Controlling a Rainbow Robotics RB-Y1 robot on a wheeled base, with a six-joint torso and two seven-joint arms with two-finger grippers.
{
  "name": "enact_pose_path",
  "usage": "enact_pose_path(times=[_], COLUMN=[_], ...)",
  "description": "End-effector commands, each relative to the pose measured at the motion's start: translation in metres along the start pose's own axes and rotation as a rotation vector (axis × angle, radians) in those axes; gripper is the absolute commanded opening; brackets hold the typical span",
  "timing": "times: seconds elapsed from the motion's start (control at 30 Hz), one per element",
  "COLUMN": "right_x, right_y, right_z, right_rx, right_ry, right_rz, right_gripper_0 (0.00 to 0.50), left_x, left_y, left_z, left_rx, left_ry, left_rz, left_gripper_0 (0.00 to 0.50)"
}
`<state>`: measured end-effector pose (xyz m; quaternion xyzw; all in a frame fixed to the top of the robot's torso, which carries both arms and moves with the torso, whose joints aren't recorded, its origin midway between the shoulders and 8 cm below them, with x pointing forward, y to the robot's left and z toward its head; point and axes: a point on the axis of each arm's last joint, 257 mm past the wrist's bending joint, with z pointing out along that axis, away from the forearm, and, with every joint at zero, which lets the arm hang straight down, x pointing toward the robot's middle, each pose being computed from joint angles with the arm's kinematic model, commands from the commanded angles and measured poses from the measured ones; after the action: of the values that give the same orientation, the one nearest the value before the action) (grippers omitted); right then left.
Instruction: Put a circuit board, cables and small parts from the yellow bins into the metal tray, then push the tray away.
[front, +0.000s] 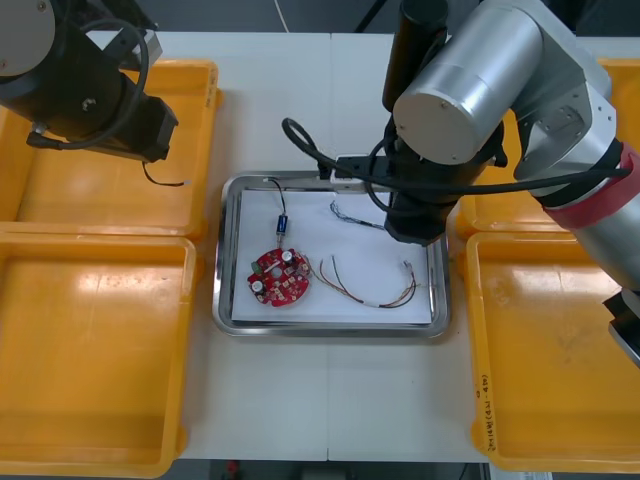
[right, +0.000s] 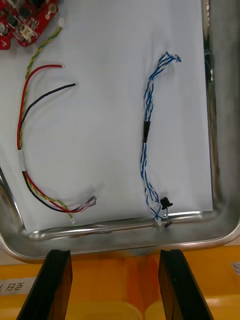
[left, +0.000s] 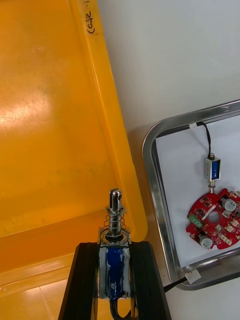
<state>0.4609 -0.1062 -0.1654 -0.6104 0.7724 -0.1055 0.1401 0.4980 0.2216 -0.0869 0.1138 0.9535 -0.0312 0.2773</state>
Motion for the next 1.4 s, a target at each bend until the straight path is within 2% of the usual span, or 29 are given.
enact_pose_path(times=[0.03, 0.2, 0.53, 0.7, 0.93, 1.13, 1.23, 1.4], right_x=[-0.029, -0.029, 0.001, 0.011, 0.048, 0.087, 0.109, 0.146], right_y=[-0.021, -0.035, -0.046, -0.05, -0.045, -0.044, -0.047, -0.046], right_z=[-0.049, -0.073, -0.089, -0.105, -0.114, -0.122, -0.128, -0.127], right_rx=[0.071, 0.115, 0.153, 0.175, 0.141, 0.133, 0.153, 0.183], right_ry=[-0.136, -0.215, -0.261, -0.301, -0.339, -0.35, -0.356, -0.33], right_rz=[0.053, 0.113, 0.26, 0.371, 0.568, 0.712, 0.789, 0.905], right_gripper_0=[0.5, 0.5, 0.5, 0.5, 0.5, 0.5, 0.5, 0.5], left_x=[-0.014, -0.015, -0.015, -0.006, 0.009, 0.012, 0.012, 0.008], left_y=[-0.012, -0.018, -0.038, -0.058, -0.087, -0.113, -0.125, -0.141], left_z=[-0.018, -0.016, -0.012, -0.001, 0.017, 0.034, 0.045, 0.064], left_rx=[0.031, 0.047, 0.081, 0.089, 0.097, 0.109, 0.114, 0.113], left_ry=[-0.059, -0.059, -0.058, -0.027, 0.026, 0.037, 0.039, 0.039], left_rz=[-0.082, -0.091, -0.102, -0.066, -0.029, -0.001, 0.005, 0.011], left_gripper_0=[0.0, 0.0, 0.0, 0.001, 0.0, 0.0, 0.0, 0.0])
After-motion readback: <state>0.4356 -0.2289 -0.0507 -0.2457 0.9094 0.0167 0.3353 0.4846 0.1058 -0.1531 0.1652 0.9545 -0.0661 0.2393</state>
